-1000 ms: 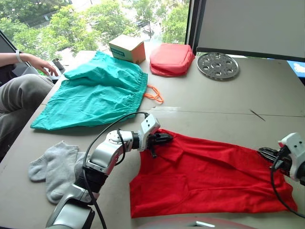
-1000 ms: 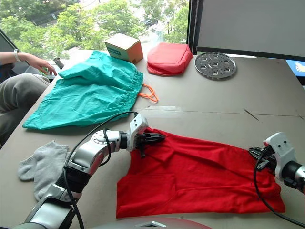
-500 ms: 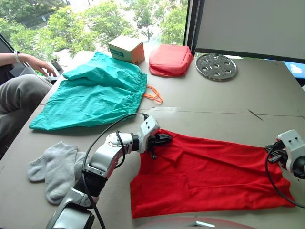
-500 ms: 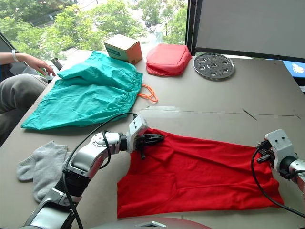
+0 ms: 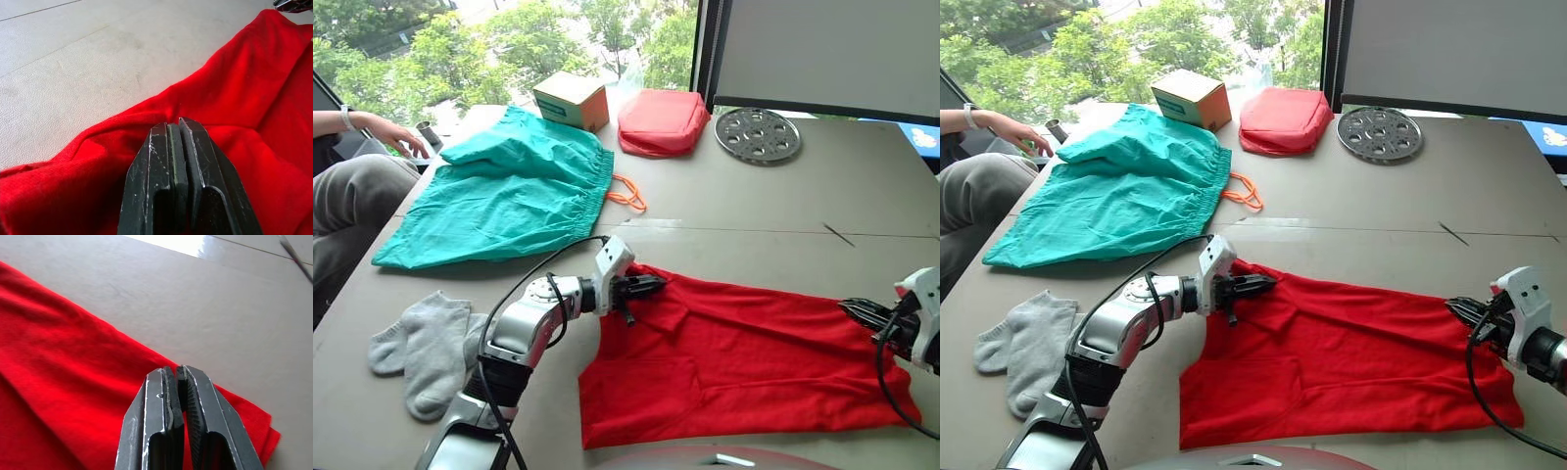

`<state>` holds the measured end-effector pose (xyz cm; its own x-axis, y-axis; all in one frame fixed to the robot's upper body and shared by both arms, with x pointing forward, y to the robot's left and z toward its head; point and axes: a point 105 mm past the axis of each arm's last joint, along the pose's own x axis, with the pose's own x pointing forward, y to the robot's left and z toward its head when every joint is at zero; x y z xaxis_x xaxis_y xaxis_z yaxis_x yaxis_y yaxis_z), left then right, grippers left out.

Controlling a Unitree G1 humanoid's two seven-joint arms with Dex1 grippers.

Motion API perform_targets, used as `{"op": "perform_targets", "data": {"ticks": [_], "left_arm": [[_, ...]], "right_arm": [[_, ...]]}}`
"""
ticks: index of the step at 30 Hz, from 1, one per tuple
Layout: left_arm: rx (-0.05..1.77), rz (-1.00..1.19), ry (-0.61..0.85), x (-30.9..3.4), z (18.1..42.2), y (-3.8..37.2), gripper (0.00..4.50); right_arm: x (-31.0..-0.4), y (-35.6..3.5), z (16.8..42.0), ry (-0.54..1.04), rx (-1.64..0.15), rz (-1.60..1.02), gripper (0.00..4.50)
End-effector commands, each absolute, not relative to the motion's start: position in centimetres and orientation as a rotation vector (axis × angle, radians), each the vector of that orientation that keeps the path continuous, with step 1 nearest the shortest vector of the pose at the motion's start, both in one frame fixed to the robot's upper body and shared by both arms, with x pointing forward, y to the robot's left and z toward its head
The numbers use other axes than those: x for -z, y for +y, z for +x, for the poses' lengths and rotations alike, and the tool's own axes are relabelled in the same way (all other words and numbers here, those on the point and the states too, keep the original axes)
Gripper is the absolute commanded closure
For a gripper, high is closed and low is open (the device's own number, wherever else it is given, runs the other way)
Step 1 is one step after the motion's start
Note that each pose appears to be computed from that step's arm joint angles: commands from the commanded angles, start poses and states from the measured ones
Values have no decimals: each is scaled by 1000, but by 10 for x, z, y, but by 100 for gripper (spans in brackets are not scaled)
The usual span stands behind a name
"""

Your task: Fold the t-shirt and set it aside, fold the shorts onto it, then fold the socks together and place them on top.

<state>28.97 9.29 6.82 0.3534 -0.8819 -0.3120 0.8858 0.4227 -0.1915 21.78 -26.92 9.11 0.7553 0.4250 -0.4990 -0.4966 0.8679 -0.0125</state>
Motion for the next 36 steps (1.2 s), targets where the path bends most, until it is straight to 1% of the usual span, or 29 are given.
{"op": "perform_targets", "data": {"ticks": [1,3,6,12,14,16,18,19,20,21,23,24,25,26,27,28,30,32,34,36], "left_arm": [[1126,62,397,-70,294,100,421],[1095,73,406,-68,299,104,421],[1038,112,412,-63,309,112,421],[986,144,368,-67,329,109,421],[983,121,332,-75,333,105,421],[1030,52,291,-90,328,102,421],[1072,-21,278,-101,321,105,421],[1080,-75,267,-109,318,109,368],[1077,-104,264,-115,316,114,344],[1076,-128,259,-121,313,118,300],[1065,-194,249,-133,310,125,203],[1063,-216,250,-137,307,128,165],[1070,-230,248,-142,303,130,109],[1056,-222,254,-143,300,135,76],[1046,-213,259,-143,298,137,21],[1033,-193,288,-137,295,141,8],[1028,-175,345,-128,286,148,8],[1019,-143,387,-118,278,154,8],[1018,-129,405,-113,272,157,8],[1021,-120,405,-111,270,157,8]], "right_arm": [[-65,-284,225,623,-408,-288,425],[-56,-295,233,650,-332,-340,425],[-53,-305,248,638,-246,-371,425],[-55,-306,266,588,-183,-416,425],[-59,-300,268,552,-198,-393,425],[-71,-287,265,497,-270,-305,425],[-81,-283,259,473,-319,-263,425],[-86,-281,253,466,-345,-250,375],[-91,-282,247,465,-367,-239,348],[-95,-282,240,462,-392,-237,304],[-106,-282,229,436,-435,-208,208],[-111,-283,225,422,-450,-196,167],[-117,-284,220,409,-468,-195,109],[-121,-285,214,407,-471,-195,68],[-123,-286,211,408,-474,-197,15],[-121,-287,205,421,-488,-202,5],[-115,-288,194,466,-503,-194,5],[-108,-294,186,491,-480,-166,5],[-102,-301,185,489,-430,-160,5],[-96,-311,193,486,-350,-145,5]]}}
